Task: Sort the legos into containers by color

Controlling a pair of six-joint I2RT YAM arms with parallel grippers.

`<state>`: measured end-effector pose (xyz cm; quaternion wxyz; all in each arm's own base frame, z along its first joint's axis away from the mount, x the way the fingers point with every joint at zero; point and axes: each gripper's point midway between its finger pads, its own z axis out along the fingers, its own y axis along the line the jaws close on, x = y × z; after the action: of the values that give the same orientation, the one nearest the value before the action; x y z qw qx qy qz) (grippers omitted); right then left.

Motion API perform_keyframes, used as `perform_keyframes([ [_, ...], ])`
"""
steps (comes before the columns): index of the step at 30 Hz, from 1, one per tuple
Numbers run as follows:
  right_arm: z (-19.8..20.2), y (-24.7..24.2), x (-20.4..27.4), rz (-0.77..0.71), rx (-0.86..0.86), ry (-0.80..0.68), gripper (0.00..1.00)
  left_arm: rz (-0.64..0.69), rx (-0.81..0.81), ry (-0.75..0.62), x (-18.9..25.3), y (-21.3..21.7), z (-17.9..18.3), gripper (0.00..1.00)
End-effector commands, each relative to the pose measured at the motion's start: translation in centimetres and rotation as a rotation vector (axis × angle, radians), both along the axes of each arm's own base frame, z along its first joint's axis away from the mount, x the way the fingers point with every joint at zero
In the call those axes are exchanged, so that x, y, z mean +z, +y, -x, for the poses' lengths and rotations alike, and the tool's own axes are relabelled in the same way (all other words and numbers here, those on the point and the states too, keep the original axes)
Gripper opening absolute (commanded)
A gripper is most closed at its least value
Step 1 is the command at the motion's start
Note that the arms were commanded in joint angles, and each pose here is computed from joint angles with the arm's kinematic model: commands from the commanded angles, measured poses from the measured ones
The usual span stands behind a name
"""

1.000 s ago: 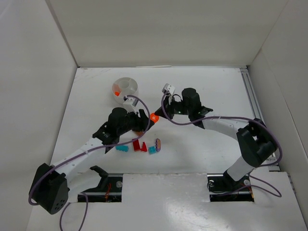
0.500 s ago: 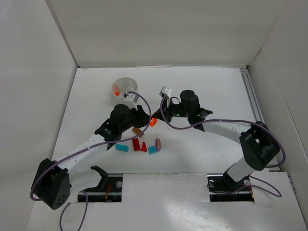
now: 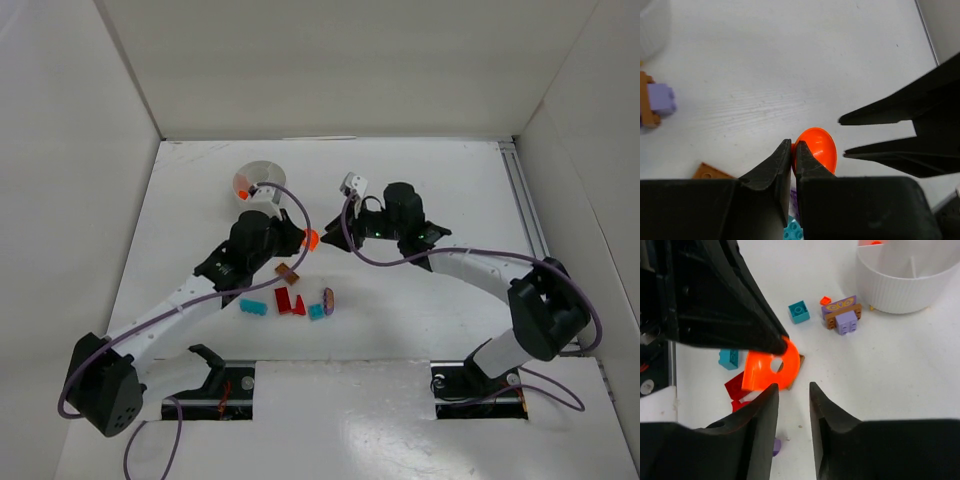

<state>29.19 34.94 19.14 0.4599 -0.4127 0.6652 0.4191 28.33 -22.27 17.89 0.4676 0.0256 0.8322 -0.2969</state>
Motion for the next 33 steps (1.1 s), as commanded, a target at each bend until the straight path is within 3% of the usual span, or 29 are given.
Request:
perform_keyframes([
  [1,-0.9,-1.0,5.0,-0.071,-0.011,-0.126,0.39,0.005,0.192,-0.095,4.4,2.6,-2.4,0.0],
  [2,-1.7,-1.8,5.9,-0.076,-0.035,-0.15,0.57,0.006,0.209,-0.106,4.9,2.8,-2.6,0.0],
  [5,-2.6,-3.1,7.1,-0.079,-0.068,-0.173,0.78,-0.037,0.295,-0.099,5.0,4.2,-3.9,0.0],
  [7,-3.2,-4.8,8.3,-0.083,-0.106,-0.204,0.84,-0.079,0.376,-0.066,4.7,5.9,-5.1,0.0],
  [8,-3.6,-5.4,8.6,-0.081,-0.132,-0.209,0.87,-0.101,0.489,-0.062,4.7,8.5,-6.3,0.0],
  [11,-4.5,-8.5,7.3,-0.024,-0.216,-0.203,0.93,-0.179,0.693,-0.029,4.8,13.1,-8.7,0.0],
  [12,-4.7,-9.6,6.4,0.005,-0.248,-0.186,1.0,-0.205,0.746,-0.038,5.2,14.7,-9.4,0.0],
  [17,-5.8,-15.9,3.6,0.136,-0.411,-0.159,1.0,-0.21,0.802,-0.056,6.3,18.4,-13.6,0.0],
  [23,-6.0,-22.3,-0.1,0.365,-0.615,-0.095,1.0,-0.31,0.834,-0.021,4.3,20.0,-17.9,0.0],
  [29,-6.4,-25.0,-0.5,0.43,-0.683,-0.082,1.0,-0.392,0.861,0.06,1.3,20.4,-21.5,0.0],
  [33,-6.7,-26.1,-1.5,0.45,-0.697,-0.054,1.0,-0.408,0.871,0.107,-0.1,20.3,-22.1,0.0],
])
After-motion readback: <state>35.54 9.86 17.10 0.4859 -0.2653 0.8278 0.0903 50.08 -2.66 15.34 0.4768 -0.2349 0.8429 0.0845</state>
